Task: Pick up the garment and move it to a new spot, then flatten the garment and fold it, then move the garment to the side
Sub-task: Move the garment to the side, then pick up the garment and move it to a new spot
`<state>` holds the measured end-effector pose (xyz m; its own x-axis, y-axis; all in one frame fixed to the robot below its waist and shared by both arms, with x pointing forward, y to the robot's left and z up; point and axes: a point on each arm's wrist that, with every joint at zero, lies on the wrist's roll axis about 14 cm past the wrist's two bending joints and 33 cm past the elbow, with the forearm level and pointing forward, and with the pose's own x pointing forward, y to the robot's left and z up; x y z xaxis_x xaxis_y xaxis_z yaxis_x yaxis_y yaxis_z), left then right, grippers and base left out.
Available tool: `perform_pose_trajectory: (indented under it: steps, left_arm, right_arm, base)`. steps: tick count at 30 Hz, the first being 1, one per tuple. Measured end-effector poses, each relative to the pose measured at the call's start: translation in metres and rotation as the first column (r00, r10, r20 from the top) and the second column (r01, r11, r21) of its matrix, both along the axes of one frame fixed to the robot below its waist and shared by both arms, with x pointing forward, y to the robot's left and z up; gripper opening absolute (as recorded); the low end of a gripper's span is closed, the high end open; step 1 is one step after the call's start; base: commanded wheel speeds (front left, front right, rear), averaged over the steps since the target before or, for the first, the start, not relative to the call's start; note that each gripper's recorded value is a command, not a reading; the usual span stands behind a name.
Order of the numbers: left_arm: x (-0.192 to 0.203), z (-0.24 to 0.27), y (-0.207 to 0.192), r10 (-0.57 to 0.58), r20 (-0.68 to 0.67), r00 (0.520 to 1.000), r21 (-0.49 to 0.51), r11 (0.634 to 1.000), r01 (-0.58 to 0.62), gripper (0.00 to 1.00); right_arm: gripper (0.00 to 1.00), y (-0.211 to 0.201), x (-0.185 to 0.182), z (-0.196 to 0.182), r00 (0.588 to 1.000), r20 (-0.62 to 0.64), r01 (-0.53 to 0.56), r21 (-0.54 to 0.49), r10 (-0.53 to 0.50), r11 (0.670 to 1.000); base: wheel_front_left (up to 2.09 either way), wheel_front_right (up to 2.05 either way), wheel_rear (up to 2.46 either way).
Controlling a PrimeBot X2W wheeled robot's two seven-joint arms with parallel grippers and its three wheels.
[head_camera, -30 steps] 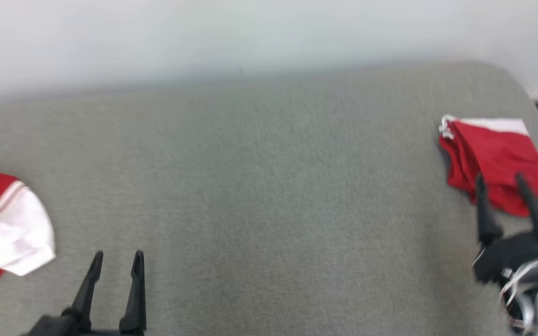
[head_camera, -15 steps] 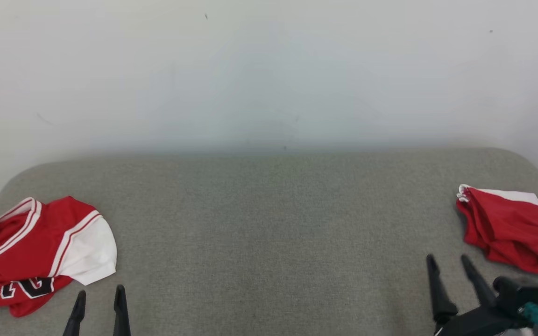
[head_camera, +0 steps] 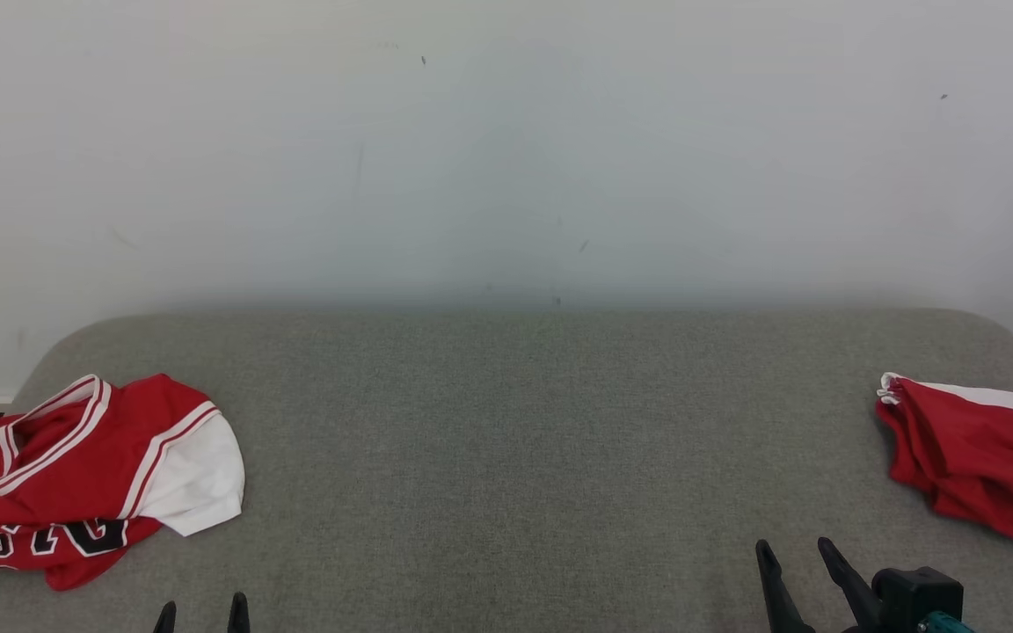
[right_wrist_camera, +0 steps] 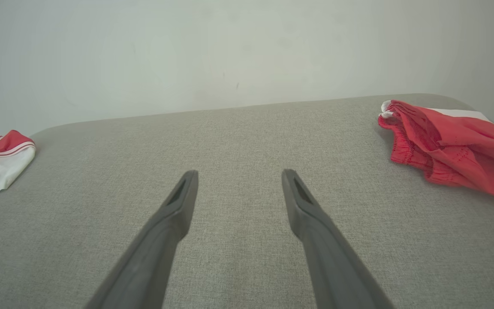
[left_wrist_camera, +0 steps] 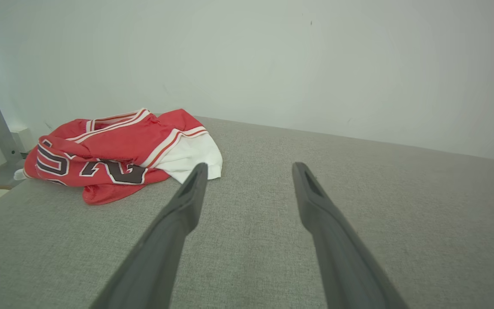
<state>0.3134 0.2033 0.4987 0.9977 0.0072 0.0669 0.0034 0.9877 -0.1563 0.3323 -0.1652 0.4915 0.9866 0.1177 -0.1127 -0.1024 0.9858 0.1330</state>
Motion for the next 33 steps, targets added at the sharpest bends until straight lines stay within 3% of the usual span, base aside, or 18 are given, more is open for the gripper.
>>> perform_pose_trajectory:
  steps: [33]
  left_arm:
    - [0.005, 0.004, 0.0, 0.004, 0.005, 1.0, 0.002, 1.0, -0.004, 1.0]
  right_arm:
    - [1.0, 0.017, 0.008, -0.002, 0.999, 0.006, -0.053, -0.017, 0.053, 0.998]
  base:
    - [0.0, 0.0, 0.0]
